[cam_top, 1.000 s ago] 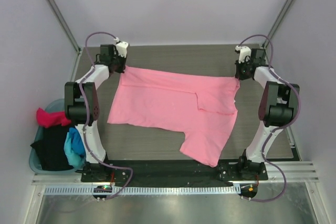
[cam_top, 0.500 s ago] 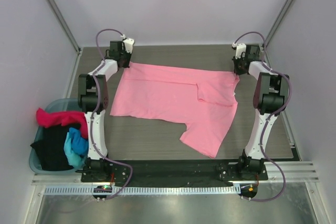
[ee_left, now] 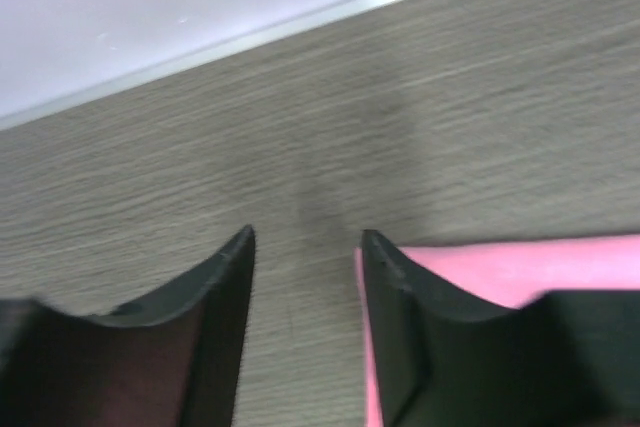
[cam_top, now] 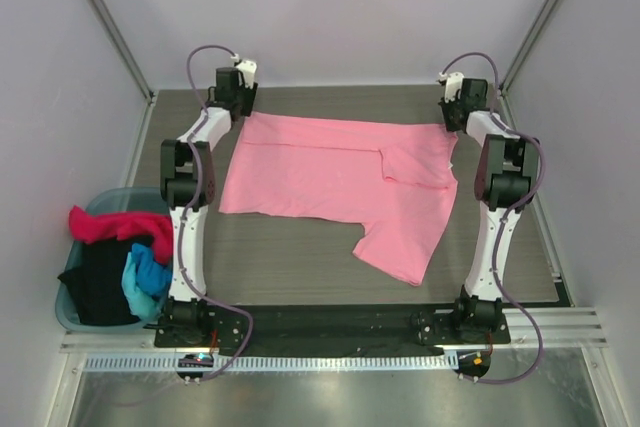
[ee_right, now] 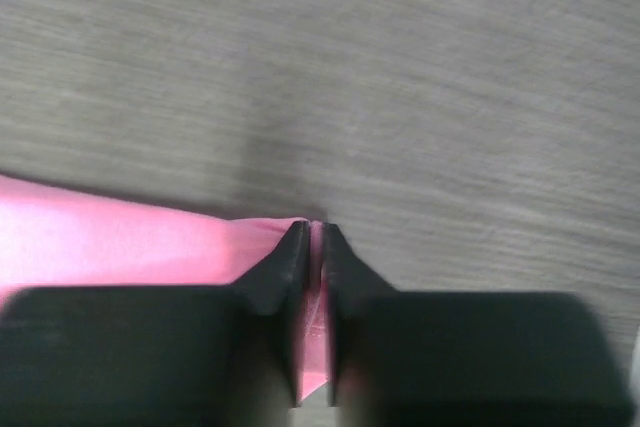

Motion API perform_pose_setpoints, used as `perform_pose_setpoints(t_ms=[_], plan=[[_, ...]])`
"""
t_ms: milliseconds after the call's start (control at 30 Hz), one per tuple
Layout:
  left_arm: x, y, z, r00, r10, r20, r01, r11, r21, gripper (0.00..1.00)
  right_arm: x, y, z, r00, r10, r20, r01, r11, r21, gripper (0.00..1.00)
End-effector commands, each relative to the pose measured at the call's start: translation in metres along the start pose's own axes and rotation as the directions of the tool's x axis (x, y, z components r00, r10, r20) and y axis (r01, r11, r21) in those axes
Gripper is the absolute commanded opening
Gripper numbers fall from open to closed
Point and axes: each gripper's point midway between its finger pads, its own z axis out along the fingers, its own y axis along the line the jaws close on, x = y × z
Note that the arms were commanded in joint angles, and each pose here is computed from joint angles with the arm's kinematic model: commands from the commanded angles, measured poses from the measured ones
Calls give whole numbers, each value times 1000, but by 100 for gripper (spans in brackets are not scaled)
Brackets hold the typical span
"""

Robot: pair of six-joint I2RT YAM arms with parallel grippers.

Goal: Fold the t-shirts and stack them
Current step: Fold the tshirt

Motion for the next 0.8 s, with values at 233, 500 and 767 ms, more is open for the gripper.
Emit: perform_pose_setpoints(t_ms=[233, 500, 767], plan=[[-106, 38, -75, 979, -43, 197, 79, 981, -176, 58, -142, -69, -89, 955, -32, 295, -47, 966, 255, 55], [-65, -4, -148, 997, 70, 31, -69, 997, -31, 54, -101, 0, -147, 979, -26, 202, 38, 998, -58, 57], [-9, -48, -162, 981, 64, -184, -16, 968, 249, 29, -45, 91, -194, 993, -111, 40, 118, 924, -363, 54]])
